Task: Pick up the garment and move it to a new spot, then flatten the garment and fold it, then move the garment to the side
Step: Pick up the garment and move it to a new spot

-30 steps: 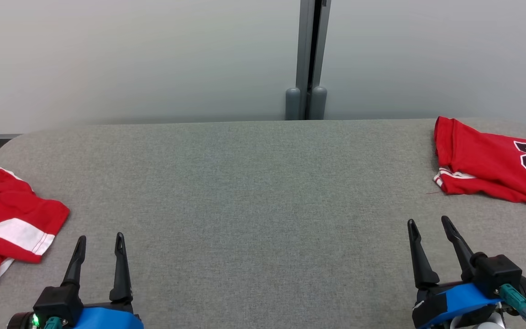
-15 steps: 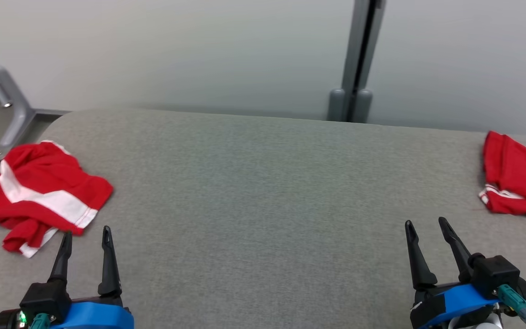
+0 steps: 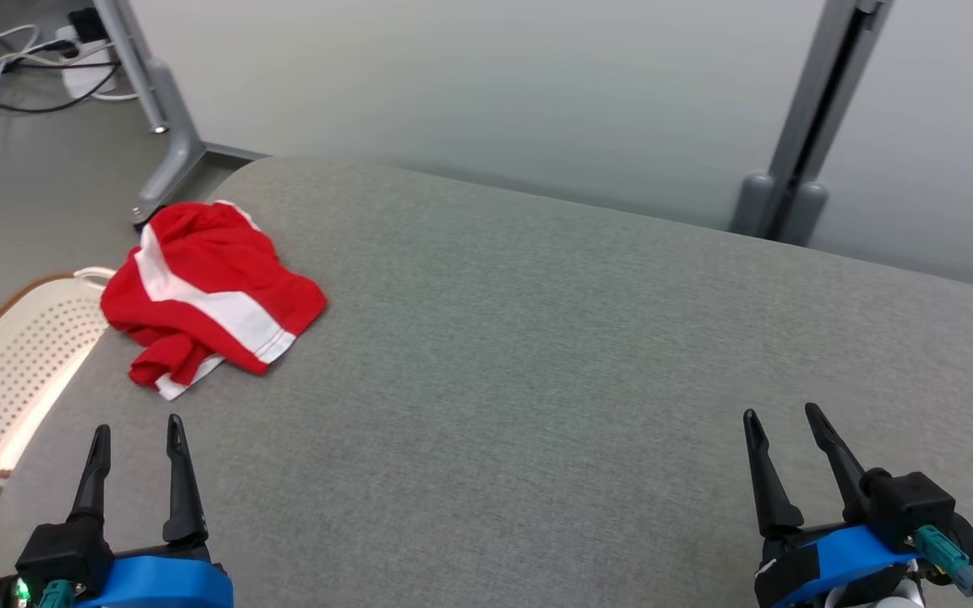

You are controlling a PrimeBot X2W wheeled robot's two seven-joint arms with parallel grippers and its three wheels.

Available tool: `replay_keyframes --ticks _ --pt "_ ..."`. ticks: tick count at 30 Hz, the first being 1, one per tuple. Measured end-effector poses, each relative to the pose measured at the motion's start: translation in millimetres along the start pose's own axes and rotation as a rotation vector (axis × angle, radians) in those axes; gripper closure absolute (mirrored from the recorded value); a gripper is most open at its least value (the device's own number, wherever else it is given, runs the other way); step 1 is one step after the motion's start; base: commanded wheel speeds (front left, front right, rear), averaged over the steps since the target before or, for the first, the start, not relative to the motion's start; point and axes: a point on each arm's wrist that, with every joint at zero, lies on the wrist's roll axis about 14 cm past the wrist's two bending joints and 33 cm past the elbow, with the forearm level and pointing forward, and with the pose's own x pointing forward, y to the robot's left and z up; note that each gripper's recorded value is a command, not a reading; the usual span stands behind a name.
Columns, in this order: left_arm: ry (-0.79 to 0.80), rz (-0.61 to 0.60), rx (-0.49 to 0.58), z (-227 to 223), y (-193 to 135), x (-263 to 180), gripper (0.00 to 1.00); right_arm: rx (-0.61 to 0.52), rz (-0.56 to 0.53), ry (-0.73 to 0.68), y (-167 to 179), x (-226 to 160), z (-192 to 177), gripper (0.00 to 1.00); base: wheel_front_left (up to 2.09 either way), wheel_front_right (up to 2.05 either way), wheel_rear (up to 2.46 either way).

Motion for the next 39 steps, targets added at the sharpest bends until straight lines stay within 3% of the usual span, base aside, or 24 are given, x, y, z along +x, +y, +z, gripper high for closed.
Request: replay_keyframes --ticks 11,22,29,39 --pt "-0.001 0.120 0.015 3 38 -17 0.00 0.008 0.089 0.027 28 19 -11 0.00 0.00 0.00 0.00" --pt "0.021 0.119 0.005 -3 33 -8 0.00 0.006 0.078 0.044 22 22 -20 0.00 0.00 0.00 0.00" --pt "-0.034 0.114 -0.001 16 32 34 0.00 -0.026 0.026 0.019 -1 29 -16 0.00 0.00 0.00 0.00" --pt "-0.131 0.070 0.044 51 20 152 0.00 -0.104 -0.078 0.003 -62 41 -20 0.00 0.00 0.00 0.00"
